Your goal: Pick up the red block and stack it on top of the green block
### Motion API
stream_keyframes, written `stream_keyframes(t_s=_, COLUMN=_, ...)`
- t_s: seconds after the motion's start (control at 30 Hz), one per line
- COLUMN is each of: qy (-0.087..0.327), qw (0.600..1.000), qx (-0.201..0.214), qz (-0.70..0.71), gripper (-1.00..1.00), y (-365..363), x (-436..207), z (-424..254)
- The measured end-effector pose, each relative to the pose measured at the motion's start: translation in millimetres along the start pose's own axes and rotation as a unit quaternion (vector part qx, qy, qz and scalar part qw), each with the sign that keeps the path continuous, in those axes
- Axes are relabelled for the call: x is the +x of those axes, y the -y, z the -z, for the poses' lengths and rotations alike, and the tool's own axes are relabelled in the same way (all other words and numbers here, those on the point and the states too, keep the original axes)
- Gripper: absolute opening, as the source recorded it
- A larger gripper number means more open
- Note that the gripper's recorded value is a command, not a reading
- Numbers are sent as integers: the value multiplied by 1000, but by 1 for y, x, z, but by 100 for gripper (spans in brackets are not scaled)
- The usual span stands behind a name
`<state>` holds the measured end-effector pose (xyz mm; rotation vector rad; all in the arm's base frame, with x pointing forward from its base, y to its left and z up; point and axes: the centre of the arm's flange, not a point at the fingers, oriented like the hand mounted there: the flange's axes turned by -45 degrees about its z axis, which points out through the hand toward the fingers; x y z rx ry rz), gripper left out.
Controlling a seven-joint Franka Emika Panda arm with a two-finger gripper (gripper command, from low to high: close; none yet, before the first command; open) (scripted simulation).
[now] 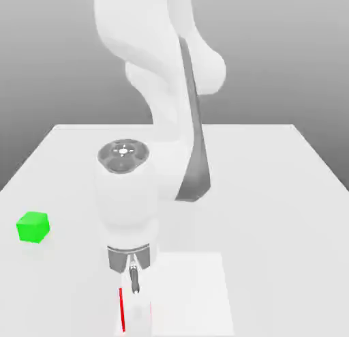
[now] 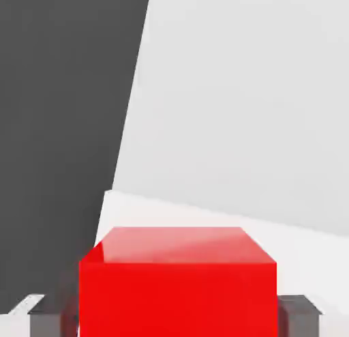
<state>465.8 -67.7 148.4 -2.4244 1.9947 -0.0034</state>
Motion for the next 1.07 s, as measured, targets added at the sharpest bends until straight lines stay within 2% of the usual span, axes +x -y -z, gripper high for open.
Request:
stream_keyframes(t_s=0.1, qy=0, qw=1000, qx=0, qz=0, gripper=-100, y=0, x=0, z=1)
stream_keyframes(t_s=0.3, qy=-3, qw=1000, qx=-4, qz=-10, gripper=-100, y=-12, x=18, z=59)
stream_keyframes(t_s=0.47, qy=-10, qw=997, qx=-17, qz=-73, gripper=-100, y=-93, x=115, z=72)
stream_keyframes(t_s=0.63, qy=-6, qw=987, qx=-16, qz=-161, gripper=-100, y=-211, x=193, z=87)
stream_keyframes(t_s=0.73, qy=-2, qw=980, qx=-6, qz=-199, gripper=-100, y=-277, x=213, z=96)
stream_keyframes(t_s=0.93, qy=-1, qw=981, qx=-1, qz=-195, gripper=-100, y=-287, x=213, z=46)
stream_keyframes(t_s=0.97, qy=-1, qw=981, qx=-1, qz=-195, gripper=100, y=-287, x=212, z=38)
stream_keyframes(t_s=1.07, qy=-1, qw=981, qx=-1, qz=-195, gripper=100, y=-287, x=212, z=38)
